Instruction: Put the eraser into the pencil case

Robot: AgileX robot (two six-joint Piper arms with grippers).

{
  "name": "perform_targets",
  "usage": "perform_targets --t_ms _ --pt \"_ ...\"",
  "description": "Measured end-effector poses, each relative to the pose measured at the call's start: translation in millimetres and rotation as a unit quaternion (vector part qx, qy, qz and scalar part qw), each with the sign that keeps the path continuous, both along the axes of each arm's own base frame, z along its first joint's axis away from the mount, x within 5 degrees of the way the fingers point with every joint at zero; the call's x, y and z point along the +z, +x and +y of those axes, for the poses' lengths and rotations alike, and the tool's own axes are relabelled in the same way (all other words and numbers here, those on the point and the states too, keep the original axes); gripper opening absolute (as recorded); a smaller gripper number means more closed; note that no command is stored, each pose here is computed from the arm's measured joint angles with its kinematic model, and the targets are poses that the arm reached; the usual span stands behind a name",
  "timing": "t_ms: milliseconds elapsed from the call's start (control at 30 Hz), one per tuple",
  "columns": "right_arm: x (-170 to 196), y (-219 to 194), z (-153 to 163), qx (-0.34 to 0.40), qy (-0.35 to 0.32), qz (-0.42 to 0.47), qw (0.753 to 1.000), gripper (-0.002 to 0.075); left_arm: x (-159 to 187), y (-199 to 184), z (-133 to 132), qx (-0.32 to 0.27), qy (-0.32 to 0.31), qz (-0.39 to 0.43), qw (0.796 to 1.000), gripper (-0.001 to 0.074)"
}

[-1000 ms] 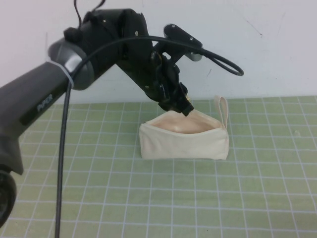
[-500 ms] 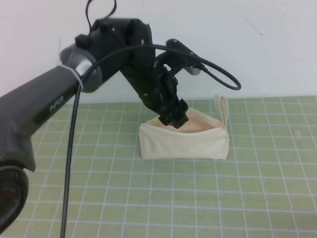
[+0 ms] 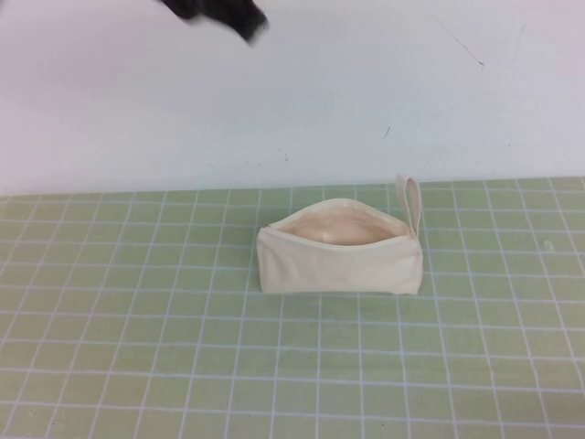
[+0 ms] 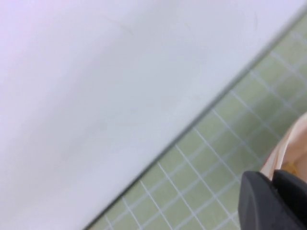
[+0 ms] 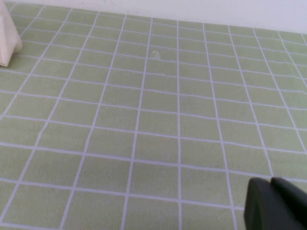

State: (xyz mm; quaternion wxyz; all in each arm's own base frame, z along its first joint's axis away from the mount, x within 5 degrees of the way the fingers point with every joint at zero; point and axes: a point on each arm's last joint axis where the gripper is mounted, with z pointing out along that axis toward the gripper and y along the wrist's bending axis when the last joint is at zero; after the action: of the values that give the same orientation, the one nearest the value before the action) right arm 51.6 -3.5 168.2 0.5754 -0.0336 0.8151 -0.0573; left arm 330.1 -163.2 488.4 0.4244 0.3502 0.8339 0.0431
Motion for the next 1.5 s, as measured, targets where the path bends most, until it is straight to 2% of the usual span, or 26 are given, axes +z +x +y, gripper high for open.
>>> perform_targets --t_ms 167,333,467,567,667,767,1167,1500 --pt "0.0 0.0 0.0 0.000 0.000 0.000 1.000 -0.0001 62.2 -68.5 34.2 0.002 -0.069 -0.068 0.995 0.0005" --pt "0.0 0.0 0.0 0.000 0.000 0.000 1.000 -0.0001 110.3 -143.6 74.2 0.001 -0.126 -0.147 0.981 0.0001" --pt "0.0 0.0 0.0 0.000 0.000 0.000 1.000 -0.0001 126.2 -193.5 104.9 0.015 -0.139 -0.193 0.971 0.0000" --pt "0.0 0.0 0.0 0.000 0.000 0.000 1.000 -0.0001 120.5 -221.8 121.4 0.020 -0.140 -0.196 0.970 0.0000" --pt "0.0 0.0 0.0 0.000 0.000 0.000 1.000 -0.0001 105.2 -239.8 130.9 0.021 -0.148 -0.201 0.968 0.0000" --pt "0.0 0.0 0.0 0.000 0.000 0.000 1.000 -0.0001 66.2 -247.9 134.3 0.018 -0.165 -0.214 0.963 0.0000" --pt "0.0 0.0 0.0 0.000 0.000 0.000 1.000 -0.0001 -103.8 -222.6 114.5 0.010 -0.169 -0.139 0.976 0.0000" --pt "0.0 0.0 0.0 0.000 0.000 0.000 1.000 -0.0001 -174.8 -215.1 108.9 0.009 -0.138 -0.077 0.987 -0.0001"
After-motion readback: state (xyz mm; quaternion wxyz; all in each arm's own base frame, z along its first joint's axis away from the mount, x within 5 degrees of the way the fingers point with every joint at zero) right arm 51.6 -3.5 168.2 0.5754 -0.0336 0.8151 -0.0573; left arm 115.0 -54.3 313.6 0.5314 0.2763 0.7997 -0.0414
